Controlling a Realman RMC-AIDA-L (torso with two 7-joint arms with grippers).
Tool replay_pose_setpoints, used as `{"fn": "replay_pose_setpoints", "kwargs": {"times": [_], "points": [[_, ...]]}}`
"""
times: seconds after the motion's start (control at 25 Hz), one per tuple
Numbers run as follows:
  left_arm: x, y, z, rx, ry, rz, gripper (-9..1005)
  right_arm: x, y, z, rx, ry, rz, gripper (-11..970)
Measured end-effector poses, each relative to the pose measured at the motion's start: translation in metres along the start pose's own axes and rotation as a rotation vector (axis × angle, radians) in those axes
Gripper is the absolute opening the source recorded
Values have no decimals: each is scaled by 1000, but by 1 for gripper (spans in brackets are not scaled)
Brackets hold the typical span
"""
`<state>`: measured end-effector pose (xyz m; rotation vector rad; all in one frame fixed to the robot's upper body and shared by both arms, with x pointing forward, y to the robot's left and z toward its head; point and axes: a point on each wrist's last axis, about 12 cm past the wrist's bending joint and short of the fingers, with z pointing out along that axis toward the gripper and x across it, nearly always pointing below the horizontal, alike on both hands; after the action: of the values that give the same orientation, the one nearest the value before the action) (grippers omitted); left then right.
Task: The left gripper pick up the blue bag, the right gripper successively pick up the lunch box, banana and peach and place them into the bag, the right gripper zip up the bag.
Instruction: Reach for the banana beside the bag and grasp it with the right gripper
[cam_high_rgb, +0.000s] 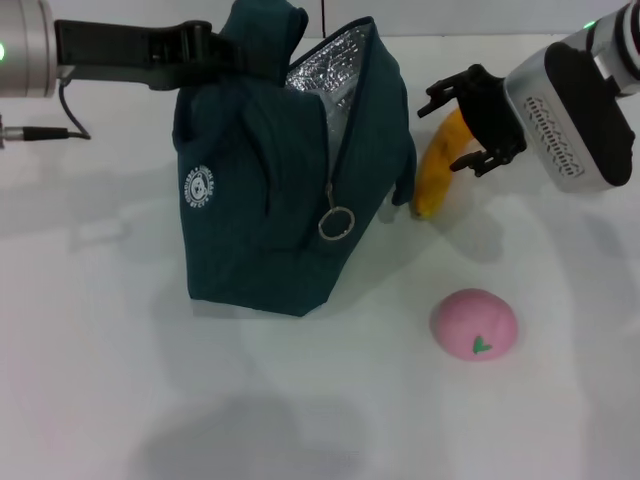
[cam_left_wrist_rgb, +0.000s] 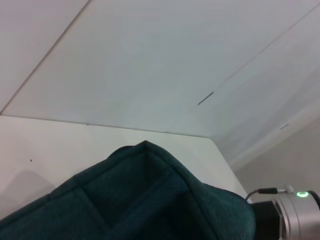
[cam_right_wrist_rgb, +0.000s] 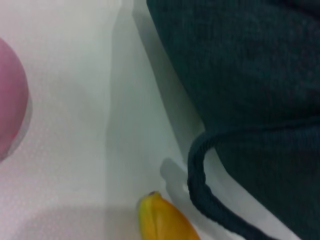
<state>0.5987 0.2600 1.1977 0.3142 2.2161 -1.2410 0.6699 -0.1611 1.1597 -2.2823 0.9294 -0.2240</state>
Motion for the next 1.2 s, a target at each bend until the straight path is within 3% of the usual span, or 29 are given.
{"fn": "replay_pose_setpoints", "kwargs": {"times": [0.4, 1.2], "points": [[-2, -1, 4, 1, 5, 4, 35, -7, 0, 11, -27, -27, -11, 751], [-2, -2, 5, 5, 6, 1, 35, -9, 3, 10, -79, -36, 0, 721]]}}
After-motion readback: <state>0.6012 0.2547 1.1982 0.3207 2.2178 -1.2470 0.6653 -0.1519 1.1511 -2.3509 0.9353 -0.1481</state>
